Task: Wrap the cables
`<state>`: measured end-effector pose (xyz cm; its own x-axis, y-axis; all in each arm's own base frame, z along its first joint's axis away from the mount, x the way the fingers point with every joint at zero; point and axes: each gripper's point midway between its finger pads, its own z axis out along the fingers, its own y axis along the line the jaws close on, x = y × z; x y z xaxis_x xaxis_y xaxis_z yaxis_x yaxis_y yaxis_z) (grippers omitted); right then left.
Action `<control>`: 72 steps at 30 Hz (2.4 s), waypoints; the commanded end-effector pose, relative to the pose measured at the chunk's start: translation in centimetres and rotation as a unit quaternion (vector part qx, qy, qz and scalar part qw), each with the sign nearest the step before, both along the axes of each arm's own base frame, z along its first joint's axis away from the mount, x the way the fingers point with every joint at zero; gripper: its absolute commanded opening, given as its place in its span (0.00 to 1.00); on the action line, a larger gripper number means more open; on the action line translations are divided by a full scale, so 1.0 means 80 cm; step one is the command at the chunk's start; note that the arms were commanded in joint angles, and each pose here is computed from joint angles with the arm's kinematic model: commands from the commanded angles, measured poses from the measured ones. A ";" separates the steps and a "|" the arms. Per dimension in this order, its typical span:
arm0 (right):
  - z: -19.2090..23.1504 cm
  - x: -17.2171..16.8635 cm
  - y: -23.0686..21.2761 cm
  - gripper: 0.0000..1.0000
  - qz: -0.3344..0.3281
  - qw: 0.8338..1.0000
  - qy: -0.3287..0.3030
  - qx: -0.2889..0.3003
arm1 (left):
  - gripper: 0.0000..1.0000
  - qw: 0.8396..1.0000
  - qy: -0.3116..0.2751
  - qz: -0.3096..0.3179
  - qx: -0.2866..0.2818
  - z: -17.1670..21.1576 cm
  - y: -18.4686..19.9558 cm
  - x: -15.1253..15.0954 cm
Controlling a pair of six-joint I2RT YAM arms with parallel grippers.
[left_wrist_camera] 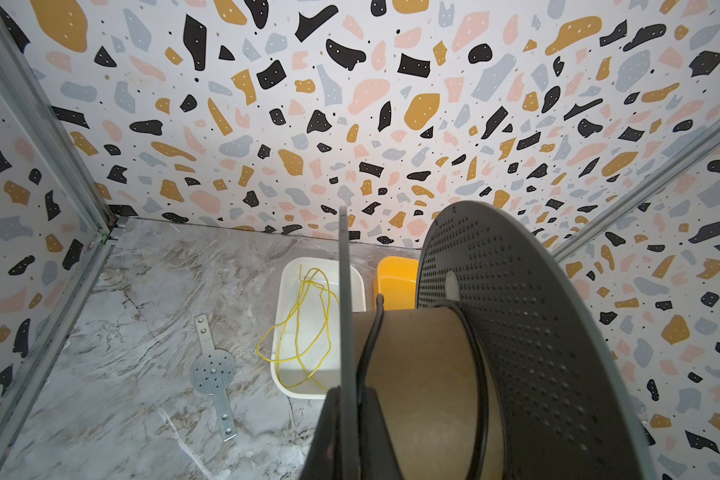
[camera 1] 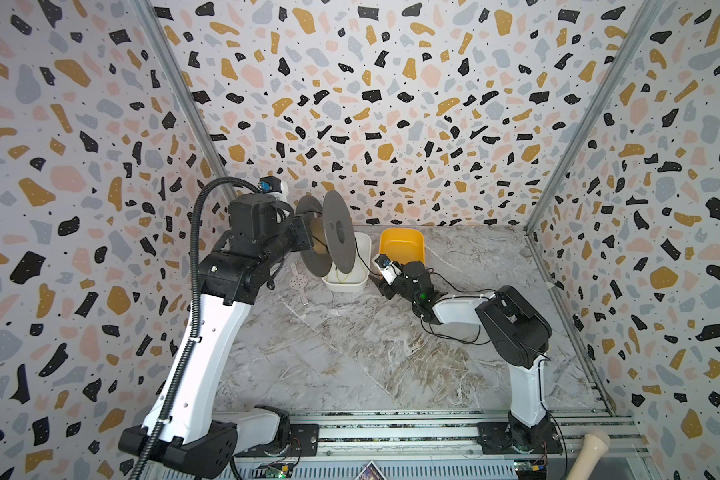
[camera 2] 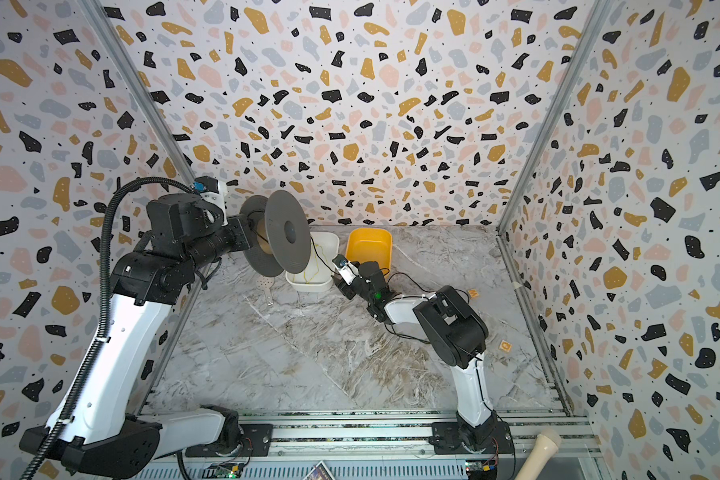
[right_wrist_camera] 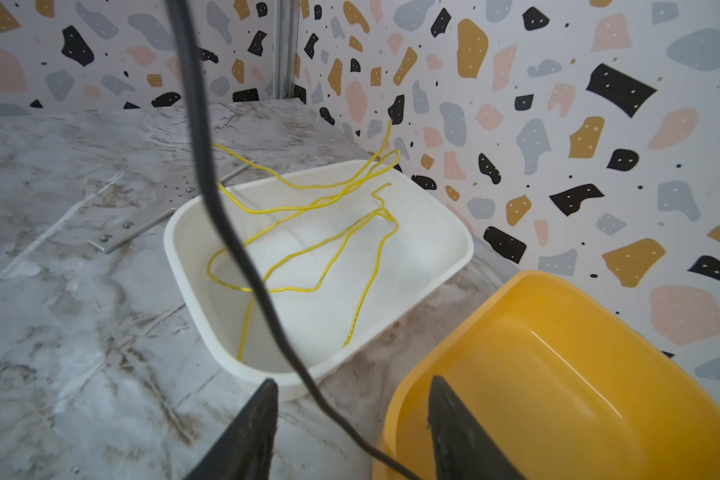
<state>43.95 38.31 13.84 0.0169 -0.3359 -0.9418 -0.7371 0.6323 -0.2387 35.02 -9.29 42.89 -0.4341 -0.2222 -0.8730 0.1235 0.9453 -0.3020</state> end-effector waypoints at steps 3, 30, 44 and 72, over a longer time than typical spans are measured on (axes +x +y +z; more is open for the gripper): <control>0.003 0.010 0.023 0.44 0.016 1.000 -0.006 -0.004 | 0.00 0.997 -0.073 -0.004 -0.031 0.060 -0.001 -0.005; 0.048 -0.176 0.045 0.00 0.018 0.994 -0.074 -0.075 | 0.00 0.988 -0.056 0.121 -0.076 -0.001 0.035 0.033; 0.030 -0.209 0.077 0.00 0.036 0.994 -0.051 -0.090 | 0.00 0.988 -0.056 0.121 -0.072 0.002 0.036 0.033; 0.058 -0.340 0.142 0.00 0.164 0.978 -0.039 -0.124 | 0.00 0.985 -0.064 0.148 -0.055 -0.029 0.031 0.054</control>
